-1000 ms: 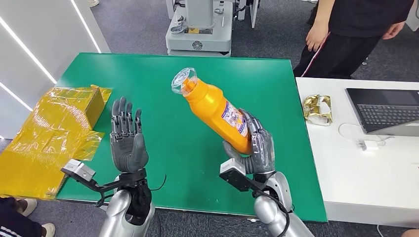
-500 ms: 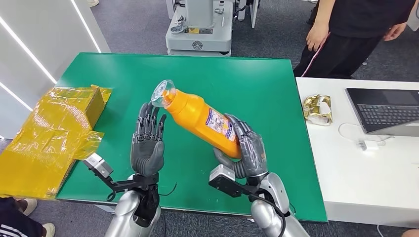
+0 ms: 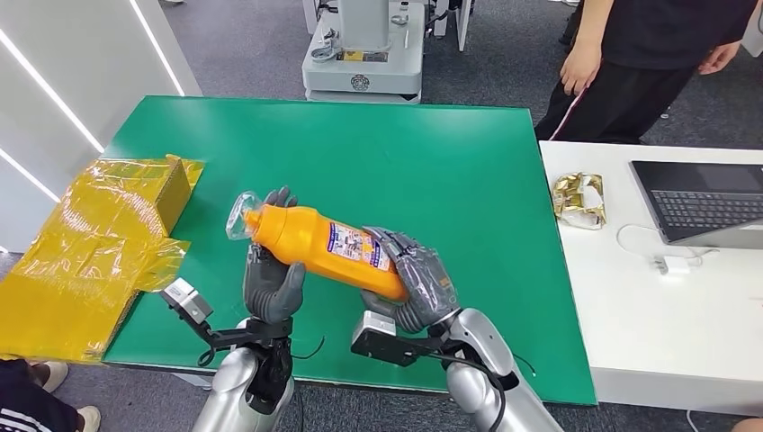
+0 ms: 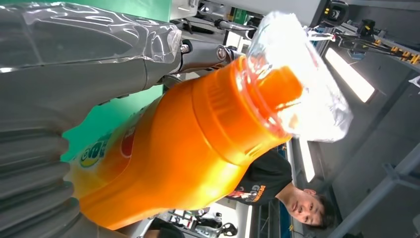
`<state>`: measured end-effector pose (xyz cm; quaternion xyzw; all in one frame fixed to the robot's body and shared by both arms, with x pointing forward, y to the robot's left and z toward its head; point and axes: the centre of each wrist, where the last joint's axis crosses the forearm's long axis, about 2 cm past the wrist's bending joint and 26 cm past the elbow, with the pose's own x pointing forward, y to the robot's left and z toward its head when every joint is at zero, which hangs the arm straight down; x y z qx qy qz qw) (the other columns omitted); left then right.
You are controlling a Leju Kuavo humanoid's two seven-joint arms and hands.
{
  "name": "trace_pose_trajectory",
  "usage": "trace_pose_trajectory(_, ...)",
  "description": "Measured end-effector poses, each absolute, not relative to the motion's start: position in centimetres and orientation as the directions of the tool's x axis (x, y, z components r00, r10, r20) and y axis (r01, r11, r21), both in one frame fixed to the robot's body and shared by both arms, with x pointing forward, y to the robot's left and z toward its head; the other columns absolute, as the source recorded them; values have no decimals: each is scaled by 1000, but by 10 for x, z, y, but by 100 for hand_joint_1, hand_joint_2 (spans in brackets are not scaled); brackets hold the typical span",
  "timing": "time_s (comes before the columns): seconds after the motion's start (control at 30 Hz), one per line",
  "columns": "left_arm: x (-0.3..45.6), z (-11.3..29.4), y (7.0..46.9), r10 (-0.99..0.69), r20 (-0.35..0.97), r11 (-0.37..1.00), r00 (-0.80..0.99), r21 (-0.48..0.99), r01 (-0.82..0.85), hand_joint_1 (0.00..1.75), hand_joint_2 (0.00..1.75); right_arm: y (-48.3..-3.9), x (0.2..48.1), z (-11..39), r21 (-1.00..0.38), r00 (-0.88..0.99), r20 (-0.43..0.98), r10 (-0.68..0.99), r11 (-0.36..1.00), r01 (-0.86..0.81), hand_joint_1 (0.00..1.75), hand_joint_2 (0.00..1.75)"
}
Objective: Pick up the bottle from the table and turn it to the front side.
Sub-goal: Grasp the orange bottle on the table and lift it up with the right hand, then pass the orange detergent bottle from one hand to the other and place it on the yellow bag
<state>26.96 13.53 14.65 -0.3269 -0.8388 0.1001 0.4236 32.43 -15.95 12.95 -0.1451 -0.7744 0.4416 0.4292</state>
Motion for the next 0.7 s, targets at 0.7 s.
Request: trace_pose_trajectory(0.7,272,143,143,599,667,796,-443,-438,417,0,175,-144,352,137,-831,-629,545,554,456,-319,175,175)
